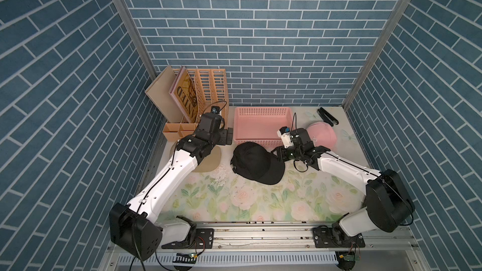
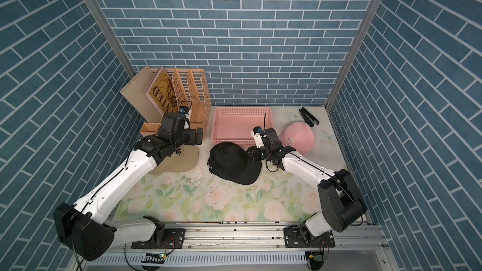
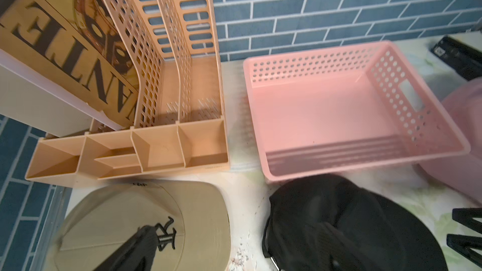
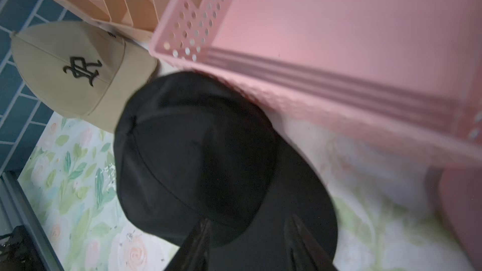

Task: Turn the baseball cap inside out
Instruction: Place the baseball cap at the center of the board, then reset both arms

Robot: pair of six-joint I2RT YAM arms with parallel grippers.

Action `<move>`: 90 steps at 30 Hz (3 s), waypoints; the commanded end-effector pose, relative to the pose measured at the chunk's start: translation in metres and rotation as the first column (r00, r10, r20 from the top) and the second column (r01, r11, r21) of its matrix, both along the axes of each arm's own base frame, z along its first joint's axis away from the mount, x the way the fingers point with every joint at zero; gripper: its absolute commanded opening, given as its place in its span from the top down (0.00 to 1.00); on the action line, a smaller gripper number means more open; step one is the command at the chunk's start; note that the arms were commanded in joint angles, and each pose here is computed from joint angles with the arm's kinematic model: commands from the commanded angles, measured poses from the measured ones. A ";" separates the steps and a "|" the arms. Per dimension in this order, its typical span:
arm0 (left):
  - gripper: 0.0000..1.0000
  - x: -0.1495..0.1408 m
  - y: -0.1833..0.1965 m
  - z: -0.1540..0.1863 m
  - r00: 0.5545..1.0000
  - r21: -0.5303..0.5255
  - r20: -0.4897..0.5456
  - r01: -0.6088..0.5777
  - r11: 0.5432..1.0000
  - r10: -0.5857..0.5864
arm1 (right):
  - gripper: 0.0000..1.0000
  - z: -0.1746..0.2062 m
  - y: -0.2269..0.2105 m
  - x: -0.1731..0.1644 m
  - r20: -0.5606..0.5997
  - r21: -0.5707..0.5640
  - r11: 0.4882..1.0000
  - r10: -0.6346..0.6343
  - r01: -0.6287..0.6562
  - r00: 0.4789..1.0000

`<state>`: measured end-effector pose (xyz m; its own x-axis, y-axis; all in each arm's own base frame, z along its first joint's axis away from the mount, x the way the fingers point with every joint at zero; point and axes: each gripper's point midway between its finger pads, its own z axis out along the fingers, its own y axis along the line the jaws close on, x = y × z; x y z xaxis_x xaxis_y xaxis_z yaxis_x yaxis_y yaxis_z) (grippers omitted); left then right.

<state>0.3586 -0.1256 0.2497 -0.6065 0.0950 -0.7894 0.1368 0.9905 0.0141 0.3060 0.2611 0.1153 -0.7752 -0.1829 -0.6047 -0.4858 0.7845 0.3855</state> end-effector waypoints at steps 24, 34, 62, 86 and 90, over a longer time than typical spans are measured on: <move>0.00 -0.002 -0.014 0.002 0.999 0.026 0.036 0.000 1.000 -0.001 | 0.45 -0.055 -0.031 -0.053 -0.260 0.276 0.946 -0.097 0.170 0.961; 0.00 -0.002 -0.009 0.004 0.999 0.057 0.035 -0.014 0.998 0.012 | 0.86 -0.043 -0.044 -0.031 -0.240 0.393 0.891 -0.139 0.227 0.961; 0.00 -0.010 0.047 -0.022 0.944 0.016 0.296 -0.155 0.988 0.144 | 0.00 0.078 -0.218 0.044 0.421 0.091 0.717 -0.657 0.691 0.625; 0.00 0.019 0.075 -0.075 0.855 0.063 0.511 0.068 0.996 -0.090 | 0.00 0.056 -0.250 0.072 0.529 0.069 0.626 -0.683 0.777 0.503; 0.00 0.019 0.076 -0.068 0.837 0.034 0.539 0.089 0.995 -0.093 | 0.00 0.049 -0.250 0.072 0.523 0.064 0.630 -0.682 0.774 0.511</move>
